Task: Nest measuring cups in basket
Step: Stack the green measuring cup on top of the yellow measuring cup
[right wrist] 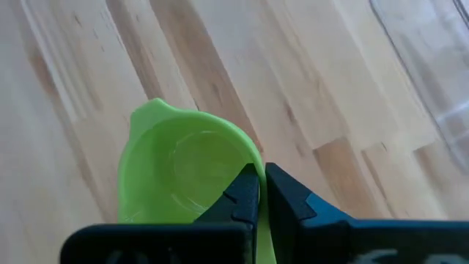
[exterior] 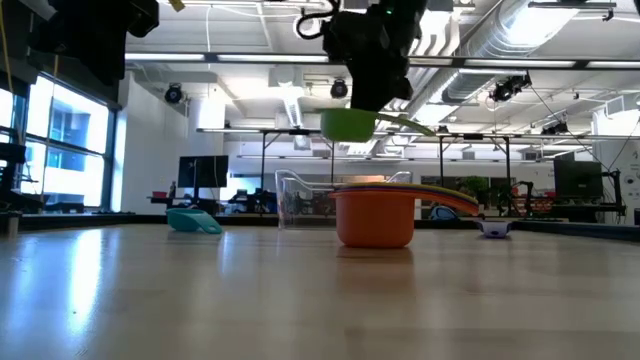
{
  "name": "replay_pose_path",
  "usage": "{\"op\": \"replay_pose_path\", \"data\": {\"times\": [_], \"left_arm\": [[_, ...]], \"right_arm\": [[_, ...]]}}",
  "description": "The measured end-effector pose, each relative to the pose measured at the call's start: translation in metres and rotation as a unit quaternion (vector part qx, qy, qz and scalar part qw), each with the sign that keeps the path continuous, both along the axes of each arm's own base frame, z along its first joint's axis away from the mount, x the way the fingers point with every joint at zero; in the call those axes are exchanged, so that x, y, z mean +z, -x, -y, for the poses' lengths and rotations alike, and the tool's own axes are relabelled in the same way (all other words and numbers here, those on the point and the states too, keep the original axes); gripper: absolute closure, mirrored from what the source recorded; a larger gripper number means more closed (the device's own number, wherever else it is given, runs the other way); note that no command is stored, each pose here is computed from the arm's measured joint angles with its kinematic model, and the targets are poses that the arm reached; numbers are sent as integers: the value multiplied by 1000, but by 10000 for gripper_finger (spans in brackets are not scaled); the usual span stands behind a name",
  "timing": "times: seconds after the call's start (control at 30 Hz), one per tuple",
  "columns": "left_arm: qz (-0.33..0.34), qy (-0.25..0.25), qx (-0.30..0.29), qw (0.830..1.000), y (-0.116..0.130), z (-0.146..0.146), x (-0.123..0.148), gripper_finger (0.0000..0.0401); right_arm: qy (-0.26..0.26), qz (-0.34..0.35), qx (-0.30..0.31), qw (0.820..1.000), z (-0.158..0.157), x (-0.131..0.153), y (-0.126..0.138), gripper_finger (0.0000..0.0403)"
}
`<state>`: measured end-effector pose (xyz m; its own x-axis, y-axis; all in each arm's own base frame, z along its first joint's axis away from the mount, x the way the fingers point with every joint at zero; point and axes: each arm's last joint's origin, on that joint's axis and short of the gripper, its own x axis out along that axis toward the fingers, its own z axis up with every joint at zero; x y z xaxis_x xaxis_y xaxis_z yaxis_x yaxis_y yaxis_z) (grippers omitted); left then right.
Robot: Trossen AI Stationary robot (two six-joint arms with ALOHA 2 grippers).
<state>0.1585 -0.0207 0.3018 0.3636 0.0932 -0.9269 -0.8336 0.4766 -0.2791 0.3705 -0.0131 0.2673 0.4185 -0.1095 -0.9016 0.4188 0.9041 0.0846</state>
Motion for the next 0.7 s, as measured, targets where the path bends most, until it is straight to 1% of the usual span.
{"op": "replay_pose_path", "data": {"times": [0.13,0.23,0.33,0.47,0.7], "left_arm": [[0,0,0,1000,0,0,0,325],[0,0,0,1000,0,0,0,325],[0,0,0,1000,0,0,0,325],[0,0,0,1000,0,0,0,325],[0,0,0,1000,0,0,0,325]], "right_arm": [[-17,19,-43,999,7,-5,15,399],[-34,18,-57,998,7,-10,22,399],[-49,6,-53,997,4,-22,25,399],[-66,11,-57,996,-1,-33,26,399],[-71,3,-50,996,-6,-43,28,399]]}}
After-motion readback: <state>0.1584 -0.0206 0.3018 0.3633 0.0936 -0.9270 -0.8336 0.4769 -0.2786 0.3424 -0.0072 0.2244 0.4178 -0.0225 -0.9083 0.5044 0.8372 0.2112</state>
